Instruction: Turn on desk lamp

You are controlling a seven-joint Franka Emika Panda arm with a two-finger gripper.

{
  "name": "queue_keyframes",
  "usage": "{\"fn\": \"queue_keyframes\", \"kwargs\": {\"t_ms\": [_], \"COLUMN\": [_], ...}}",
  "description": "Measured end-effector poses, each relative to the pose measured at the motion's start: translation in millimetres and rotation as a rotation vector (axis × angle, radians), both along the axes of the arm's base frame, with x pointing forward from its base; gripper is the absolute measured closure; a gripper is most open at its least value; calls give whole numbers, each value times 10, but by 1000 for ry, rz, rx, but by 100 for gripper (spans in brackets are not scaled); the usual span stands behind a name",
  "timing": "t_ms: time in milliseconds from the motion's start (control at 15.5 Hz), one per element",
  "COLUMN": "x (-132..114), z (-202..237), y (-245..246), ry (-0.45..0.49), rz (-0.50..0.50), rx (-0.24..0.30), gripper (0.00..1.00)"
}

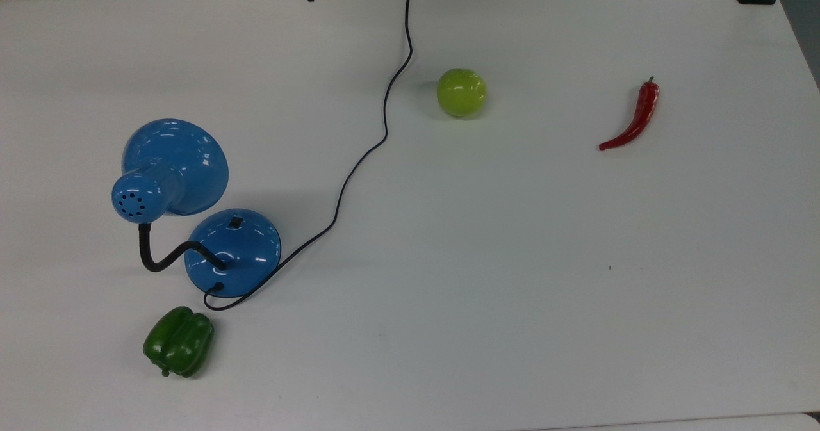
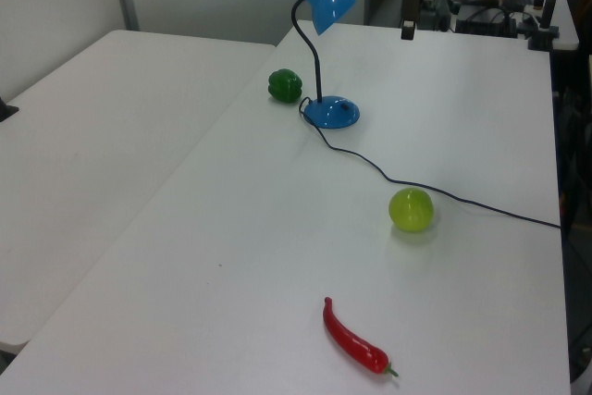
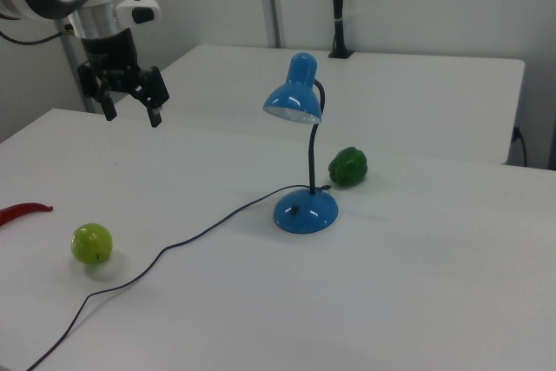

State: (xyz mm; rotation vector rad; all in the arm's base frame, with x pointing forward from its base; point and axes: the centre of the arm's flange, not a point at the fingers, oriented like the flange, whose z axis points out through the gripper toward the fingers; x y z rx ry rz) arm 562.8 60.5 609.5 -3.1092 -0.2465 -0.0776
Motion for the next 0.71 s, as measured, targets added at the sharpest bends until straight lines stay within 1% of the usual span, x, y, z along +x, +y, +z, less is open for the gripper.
{"fn": "queue_keyframes", "kwargs": {"t_ms": [65, 129, 194, 259, 323, 388, 646, 711], "x": [-7, -8, -7, -7, -9, -11, -6, -2], "z": [12, 11, 5, 3, -1, -3, -11, -18], "y": [1, 2, 9, 24, 51, 75, 109, 111], "ry": [-2, -1, 0, 1, 1, 2, -2, -1], "rz": [0, 0, 2, 4, 9, 13, 18, 19], "rx": [0, 0, 0, 0, 0, 0, 2, 2], "gripper": [1, 7, 8, 16, 28, 37, 82, 90]}}
